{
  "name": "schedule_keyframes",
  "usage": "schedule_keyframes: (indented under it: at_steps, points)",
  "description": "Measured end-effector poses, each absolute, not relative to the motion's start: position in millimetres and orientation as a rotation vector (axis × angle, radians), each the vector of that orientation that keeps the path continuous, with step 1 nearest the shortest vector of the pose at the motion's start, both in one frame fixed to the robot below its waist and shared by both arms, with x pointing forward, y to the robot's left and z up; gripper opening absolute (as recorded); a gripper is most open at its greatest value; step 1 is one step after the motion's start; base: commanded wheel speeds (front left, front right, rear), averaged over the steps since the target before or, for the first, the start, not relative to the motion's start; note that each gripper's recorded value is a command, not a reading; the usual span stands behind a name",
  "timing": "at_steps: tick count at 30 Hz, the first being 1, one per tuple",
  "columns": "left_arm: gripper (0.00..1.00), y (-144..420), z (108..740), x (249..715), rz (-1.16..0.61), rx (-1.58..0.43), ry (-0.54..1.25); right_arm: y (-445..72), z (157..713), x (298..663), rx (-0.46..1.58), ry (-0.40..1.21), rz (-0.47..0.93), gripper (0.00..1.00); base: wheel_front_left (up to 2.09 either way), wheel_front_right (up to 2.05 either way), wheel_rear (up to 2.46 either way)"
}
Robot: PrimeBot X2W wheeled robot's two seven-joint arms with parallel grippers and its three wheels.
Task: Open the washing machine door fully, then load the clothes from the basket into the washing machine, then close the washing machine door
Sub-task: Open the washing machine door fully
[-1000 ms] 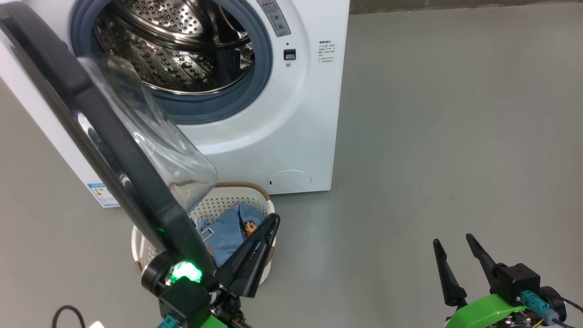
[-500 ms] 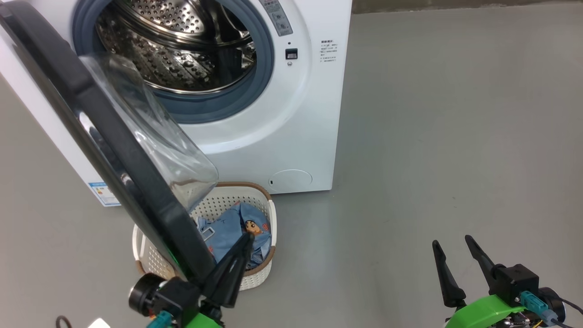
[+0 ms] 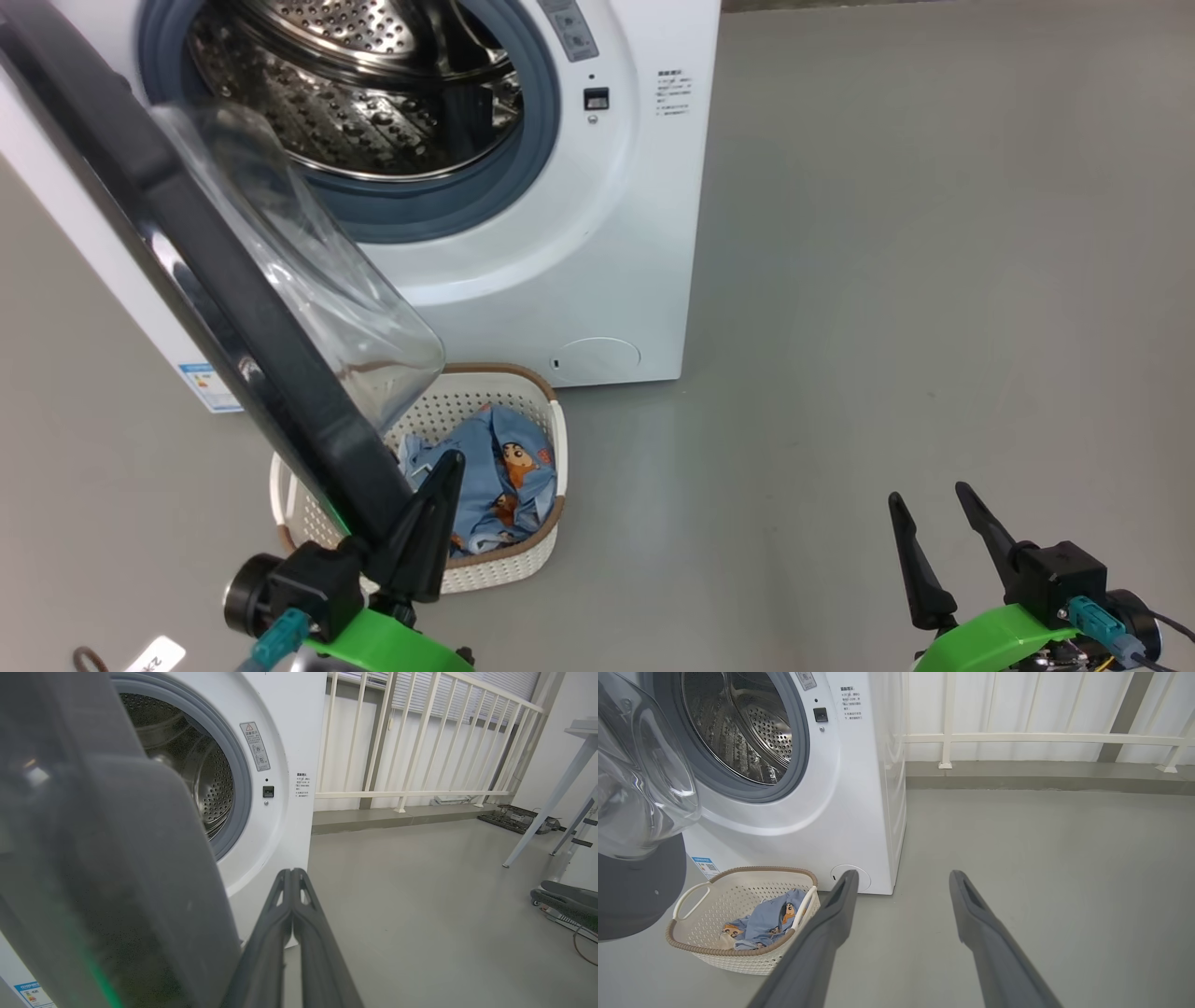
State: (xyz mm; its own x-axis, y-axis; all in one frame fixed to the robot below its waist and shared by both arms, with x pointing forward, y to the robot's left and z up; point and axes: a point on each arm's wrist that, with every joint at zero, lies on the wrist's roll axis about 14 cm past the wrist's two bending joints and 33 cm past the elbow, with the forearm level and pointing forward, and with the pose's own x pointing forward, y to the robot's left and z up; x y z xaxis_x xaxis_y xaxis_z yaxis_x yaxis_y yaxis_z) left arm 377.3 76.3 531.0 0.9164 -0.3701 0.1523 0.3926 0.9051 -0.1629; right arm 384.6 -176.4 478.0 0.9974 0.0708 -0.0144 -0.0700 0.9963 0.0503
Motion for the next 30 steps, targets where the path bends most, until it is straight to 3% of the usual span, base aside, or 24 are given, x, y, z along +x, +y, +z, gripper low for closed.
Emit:
schedule_keyframes:
  at_steps: [19, 30]
  points:
    - [0.00, 132, 507, 359, -0.196, -0.195, -0.066, -138, 481, 399, 0.053, 0.011, 0.179, 1.00, 0.00, 0.00, 0.00]
    - [0.00, 231, 495, 332, 0.147, -0.175, -0.054, -110, 483, 409, 0.055, 0.006, 0.254, 1.00, 0.00, 0.00, 0.00]
